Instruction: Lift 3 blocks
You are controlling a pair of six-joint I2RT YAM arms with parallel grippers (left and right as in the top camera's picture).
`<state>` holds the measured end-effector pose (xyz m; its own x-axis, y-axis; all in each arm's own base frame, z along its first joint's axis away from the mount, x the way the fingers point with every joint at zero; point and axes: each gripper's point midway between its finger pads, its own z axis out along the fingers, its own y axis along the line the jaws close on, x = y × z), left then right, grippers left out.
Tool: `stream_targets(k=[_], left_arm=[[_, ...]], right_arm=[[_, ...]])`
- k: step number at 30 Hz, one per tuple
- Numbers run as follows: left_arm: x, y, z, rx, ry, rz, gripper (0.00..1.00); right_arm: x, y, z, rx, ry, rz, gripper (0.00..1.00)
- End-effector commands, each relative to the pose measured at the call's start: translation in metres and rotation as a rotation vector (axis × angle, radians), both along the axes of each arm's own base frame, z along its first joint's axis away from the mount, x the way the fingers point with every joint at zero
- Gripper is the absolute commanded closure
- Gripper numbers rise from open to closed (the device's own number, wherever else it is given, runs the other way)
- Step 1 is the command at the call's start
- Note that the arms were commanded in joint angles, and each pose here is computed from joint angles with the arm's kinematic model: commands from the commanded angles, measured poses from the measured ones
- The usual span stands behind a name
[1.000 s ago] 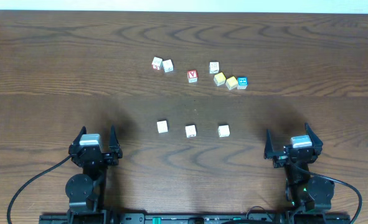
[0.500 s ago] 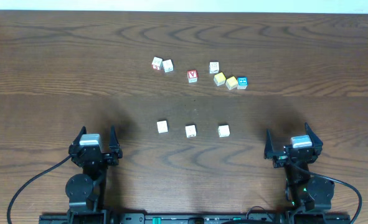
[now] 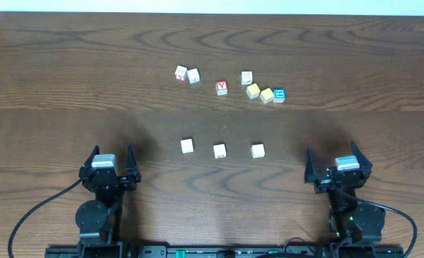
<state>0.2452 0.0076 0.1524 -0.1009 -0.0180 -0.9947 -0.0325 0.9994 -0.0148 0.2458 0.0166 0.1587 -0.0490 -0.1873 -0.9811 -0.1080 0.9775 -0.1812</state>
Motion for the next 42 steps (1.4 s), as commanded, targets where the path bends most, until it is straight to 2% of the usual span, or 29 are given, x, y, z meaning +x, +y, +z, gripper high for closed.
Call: stream_targets(k=[1,6,8,11,15,17,20,24,26,29,34,36,40,42], left_arm=[[0.000,-0.017,-0.006,-0.059,0.016,-0.092,0.24],[-0.025,-0.096,0.020,-0.277,-0.024,-0.574,0.24],[-0.042,-0.118,0.045,-0.260,-0.107,-0.741,0.24],[-0.073,-0.138,0.088,-0.126,-0.316,-0.933,0.23],[-0.109,-0.143,0.138,0.057,-0.623,-0.991,0.24],[-0.124,-0.140,0.160,0.062,-0.725,-0.986,0.23],[-0.131,-0.137,0.178,0.006,-0.749,-0.975,0.23],[-0.132,-0.136,0.198,0.016,-0.749,-0.959,0.23],[-0.124,-0.132,0.211,-0.006,-0.713,-0.920,0.23],[-0.102,-0.127,0.228,-0.055,-0.575,-0.864,0.23],[-0.043,-0.117,0.243,-0.168,-0.174,-0.779,0.24],[-0.032,-0.124,0.244,-0.188,-0.033,-0.847,0.23],[-0.027,-0.144,0.243,-0.342,0.189,-1.056,0.23],[-0.021,-0.149,0.242,-0.375,0.218,-1.134,0.23]], right_arm=[[0.000,-0.002,-0.001,-0.003,0.001,-0.009,0.01],[0.000,-0.002,-0.001,-0.003,0.001,-0.009,0.01],[0.000,-0.002,-0.001,-0.003,0.001,-0.009,0.01],[0.000,-0.002,-0.001,-0.003,0.001,-0.009,0.01],[0.000,-0.002,-0.001,-0.003,0.001,-0.009,0.01],[0.000,-0.002,-0.001,-0.003,0.001,-0.009,0.01],[0.000,-0.002,-0.001,-0.003,0.001,-0.009,0.01],[0.000,-0.002,-0.001,-0.003,0.001,-0.009,0.01],[0.000,-0.002,-0.001,-0.003,0.001,-0.009,0.01],[0.000,-0.002,-0.001,-0.003,0.001,-0.009,0.01],[0.000,-0.002,-0.001,-0.003,0.001,-0.009,0.01],[0.000,-0.002,-0.001,-0.003,0.001,-0.009,0.01],[0.000,-0.002,-0.001,-0.003,0.001,-0.009,0.01],[0.000,-0.002,-0.001,-0.003,0.001,-0.009,0.01]])
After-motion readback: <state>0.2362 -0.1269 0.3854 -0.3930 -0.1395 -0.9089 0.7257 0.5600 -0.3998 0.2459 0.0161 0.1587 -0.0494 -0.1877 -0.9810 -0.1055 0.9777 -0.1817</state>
